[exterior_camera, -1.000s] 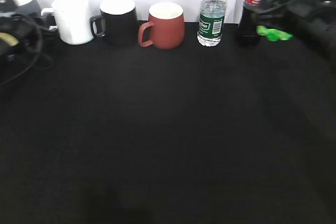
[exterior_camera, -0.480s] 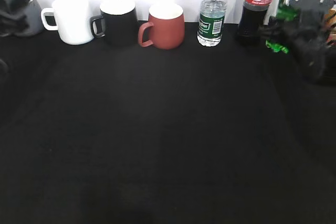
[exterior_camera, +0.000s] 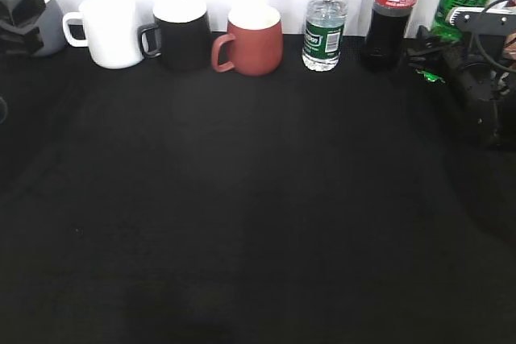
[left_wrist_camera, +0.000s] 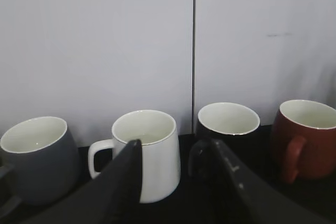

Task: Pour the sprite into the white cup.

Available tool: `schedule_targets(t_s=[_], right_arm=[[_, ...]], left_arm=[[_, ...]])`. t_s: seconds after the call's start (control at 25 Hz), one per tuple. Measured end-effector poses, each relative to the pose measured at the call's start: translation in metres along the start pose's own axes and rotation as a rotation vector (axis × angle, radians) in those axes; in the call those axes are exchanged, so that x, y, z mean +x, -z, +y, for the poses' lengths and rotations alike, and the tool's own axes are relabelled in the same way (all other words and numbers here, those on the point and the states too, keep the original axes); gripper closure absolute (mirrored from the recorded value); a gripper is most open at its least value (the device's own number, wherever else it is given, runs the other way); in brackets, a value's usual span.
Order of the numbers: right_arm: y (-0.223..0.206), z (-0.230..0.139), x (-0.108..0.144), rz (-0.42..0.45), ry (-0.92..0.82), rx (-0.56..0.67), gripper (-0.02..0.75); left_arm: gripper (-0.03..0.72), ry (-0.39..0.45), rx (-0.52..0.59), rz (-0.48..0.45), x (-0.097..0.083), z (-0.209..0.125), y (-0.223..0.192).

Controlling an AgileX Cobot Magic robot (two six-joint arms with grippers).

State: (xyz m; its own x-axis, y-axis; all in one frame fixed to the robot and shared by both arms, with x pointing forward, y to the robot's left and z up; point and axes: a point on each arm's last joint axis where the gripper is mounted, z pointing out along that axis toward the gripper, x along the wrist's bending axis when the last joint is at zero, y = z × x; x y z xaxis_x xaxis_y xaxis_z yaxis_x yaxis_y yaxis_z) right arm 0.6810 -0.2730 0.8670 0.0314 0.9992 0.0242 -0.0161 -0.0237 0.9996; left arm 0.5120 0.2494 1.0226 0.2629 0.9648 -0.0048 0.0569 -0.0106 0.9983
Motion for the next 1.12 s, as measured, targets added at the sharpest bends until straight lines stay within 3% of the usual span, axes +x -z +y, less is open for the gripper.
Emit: schedule_targets(t_s=[0.08,0.28,0.4,0.44,0.48,0.52,0.56,0.64,0.72,0.8,0.96,1.12], right_arm=[[0.0,0.006,0.0,0.002,-0.002,0.01,0.15],[0.025,0.018,-0.001,0.013,0.004,0.068,0.141],[0.049,0.03,-0.001,0.03,0.011,0.165,0.141],[0.054,0.05,0.0,0.044,0.012,0.224,0.141],[0.066,0.088,0.001,0.061,0.01,0.338,0.141],[0.081,0.109,0.002,0.072,0.008,0.457,0.141],[0.098,0.132,0.002,0.083,0.007,0.572,0.143],[0.14,0.161,0.0,0.103,0.018,0.799,0.144],[0.18,0.191,-0.002,0.118,0.019,0.9,0.144],[0.218,0.22,-0.004,0.13,0.021,0.902,0.144],[0.303,0.265,-0.013,0.149,0.023,0.744,0.144],[0.379,0.235,-0.021,0.158,0.025,0.684,0.146]], left_arm=[[0.368,-0.002,0.028,0.002,0.0,-0.003,0.0],[0.368,-0.007,0.043,0.008,0.0,0.002,0.005],[0.349,-0.014,0.141,0.035,0.001,0.007,0.019],[0.311,-0.014,0.214,0.055,0.002,0.008,0.027],[0.22,0.007,0.358,0.102,0.005,0.017,0.039],[0.194,0.02,0.418,0.119,0.006,0.019,0.044],[0.16,0.048,0.609,0.161,0.008,0.03,0.059],[0.153,0.081,0.871,0.2,0.008,0.039,0.08],[0.153,0.104,1.003,0.213,0.005,0.044,0.106],[0.153,0.122,1.005,0.207,0.0,0.056,0.139],[0.153,0.13,0.744,0.184,-0.01,0.079,0.205],[0.195,0.149,0.6,0.156,-0.018,0.052,0.258]])
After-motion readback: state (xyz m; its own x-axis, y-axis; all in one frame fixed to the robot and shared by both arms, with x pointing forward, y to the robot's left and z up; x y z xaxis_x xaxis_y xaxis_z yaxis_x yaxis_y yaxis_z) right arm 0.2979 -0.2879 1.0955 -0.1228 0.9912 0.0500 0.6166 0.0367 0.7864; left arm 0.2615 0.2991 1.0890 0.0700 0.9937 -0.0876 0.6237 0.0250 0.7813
